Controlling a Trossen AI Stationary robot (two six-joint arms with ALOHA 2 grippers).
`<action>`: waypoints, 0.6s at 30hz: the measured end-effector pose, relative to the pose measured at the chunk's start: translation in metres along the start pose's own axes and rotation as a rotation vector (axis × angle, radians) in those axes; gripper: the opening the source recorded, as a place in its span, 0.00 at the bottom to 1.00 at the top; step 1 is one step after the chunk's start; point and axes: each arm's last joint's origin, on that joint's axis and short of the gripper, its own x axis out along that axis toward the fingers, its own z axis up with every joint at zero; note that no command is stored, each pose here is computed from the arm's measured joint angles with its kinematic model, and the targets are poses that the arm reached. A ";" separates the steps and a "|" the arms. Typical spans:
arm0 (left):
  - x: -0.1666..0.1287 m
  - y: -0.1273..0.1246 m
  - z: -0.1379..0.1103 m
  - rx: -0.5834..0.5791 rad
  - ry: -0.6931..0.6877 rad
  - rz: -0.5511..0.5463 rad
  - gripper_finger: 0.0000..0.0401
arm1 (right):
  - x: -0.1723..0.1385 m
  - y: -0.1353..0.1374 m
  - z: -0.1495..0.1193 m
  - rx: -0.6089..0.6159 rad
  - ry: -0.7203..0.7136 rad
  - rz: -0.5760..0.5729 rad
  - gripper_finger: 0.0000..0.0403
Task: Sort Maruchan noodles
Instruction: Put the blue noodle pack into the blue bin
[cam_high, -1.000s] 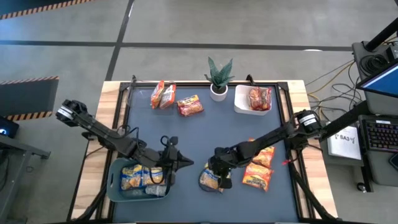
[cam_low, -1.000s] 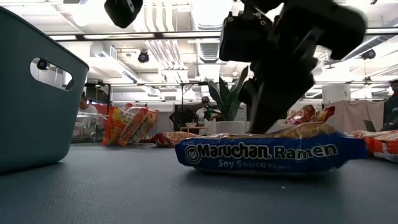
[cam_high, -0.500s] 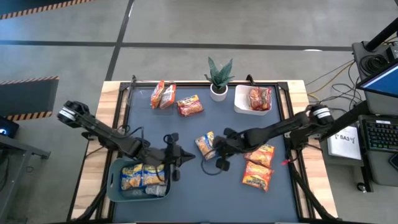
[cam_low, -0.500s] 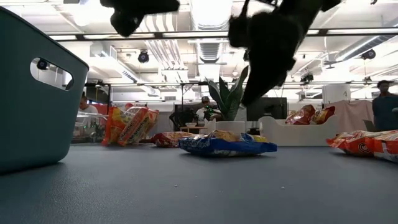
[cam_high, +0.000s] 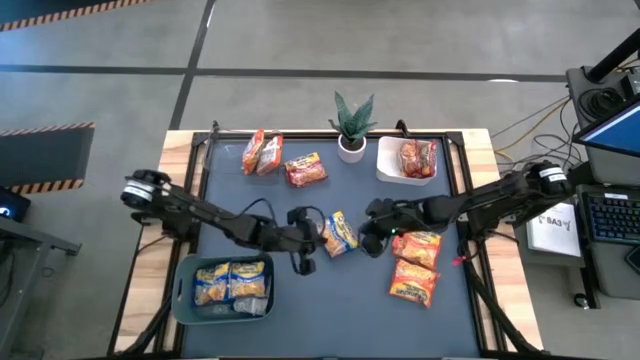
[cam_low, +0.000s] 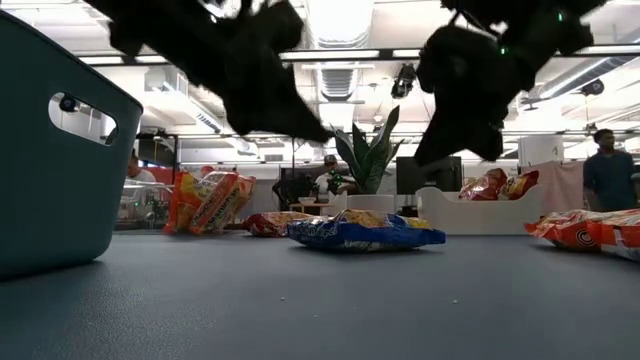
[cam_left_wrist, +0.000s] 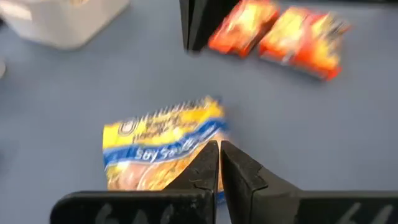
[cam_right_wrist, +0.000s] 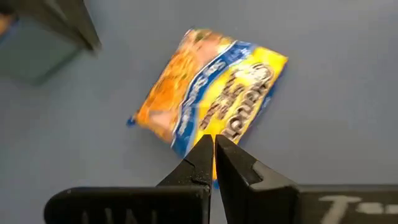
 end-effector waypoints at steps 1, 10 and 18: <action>0.004 0.002 -0.003 0.006 0.026 0.013 0.00 | 0.002 -0.004 -0.002 0.025 -0.018 0.007 0.02; 0.039 0.005 -0.011 0.036 0.196 0.090 0.00 | 0.015 -0.029 -0.006 0.181 -0.044 -0.029 0.04; 0.047 0.005 -0.018 0.043 0.256 0.110 0.00 | 0.026 -0.035 -0.004 0.217 -0.014 0.024 0.25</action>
